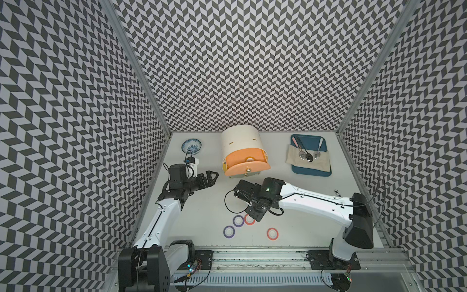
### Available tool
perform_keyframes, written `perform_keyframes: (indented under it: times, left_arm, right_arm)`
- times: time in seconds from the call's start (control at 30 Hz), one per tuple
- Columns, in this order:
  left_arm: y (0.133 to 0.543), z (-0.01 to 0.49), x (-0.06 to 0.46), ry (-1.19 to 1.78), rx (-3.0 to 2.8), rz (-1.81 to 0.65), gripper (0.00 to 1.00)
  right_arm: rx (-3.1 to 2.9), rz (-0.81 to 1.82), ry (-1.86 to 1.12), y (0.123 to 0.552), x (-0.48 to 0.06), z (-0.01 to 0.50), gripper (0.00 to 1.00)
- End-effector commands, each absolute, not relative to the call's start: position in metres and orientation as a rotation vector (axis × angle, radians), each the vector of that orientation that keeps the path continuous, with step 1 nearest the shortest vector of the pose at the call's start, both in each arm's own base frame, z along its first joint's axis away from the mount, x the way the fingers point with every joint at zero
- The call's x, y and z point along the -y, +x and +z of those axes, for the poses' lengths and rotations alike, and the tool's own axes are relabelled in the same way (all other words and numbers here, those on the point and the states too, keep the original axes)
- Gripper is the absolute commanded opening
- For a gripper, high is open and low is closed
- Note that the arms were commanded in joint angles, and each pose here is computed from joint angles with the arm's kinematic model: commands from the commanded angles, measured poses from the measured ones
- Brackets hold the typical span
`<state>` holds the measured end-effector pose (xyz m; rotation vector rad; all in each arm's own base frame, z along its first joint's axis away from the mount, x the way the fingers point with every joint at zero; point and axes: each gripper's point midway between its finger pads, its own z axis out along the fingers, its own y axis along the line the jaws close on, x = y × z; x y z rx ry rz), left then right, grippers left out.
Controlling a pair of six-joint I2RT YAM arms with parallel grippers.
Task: Place the transparent tape into the drawer according to color
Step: Place the tape in the drawer.
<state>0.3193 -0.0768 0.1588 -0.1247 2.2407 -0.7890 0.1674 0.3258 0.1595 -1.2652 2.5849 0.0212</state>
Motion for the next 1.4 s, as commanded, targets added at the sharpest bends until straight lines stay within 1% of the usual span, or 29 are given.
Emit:
perform_keyframes:
  times: [0.0,0.33,0.77,0.97,1.37]
  left_arm:
    - [0.318,0.158,0.077,-0.116,-2.231,-0.796,1.00]
    - [0.318,0.161,0.077,-0.113,-2.224,-0.806,1.00]
    - [0.317,0.163,0.080,-0.105,-2.213,-0.830,1.00]
    - [0.316,0.161,0.080,-0.104,-2.214,-0.830,1.00]
    - [0.316,0.163,0.082,-0.094,-2.206,-0.841,1.00]
  right_arm:
    - [-2.547,0.032,-1.202,0.174,-0.321,0.193,0.00]
    - [-2.435,0.126,-1.039,0.200,-0.330,0.261,0.00]
    - [-2.162,0.279,-0.708,0.289,-0.334,0.353,0.00]
    - [-2.109,0.307,-0.674,0.312,-0.342,0.363,0.00]
    - [-2.097,0.300,-0.703,0.338,-0.367,0.335,0.00]
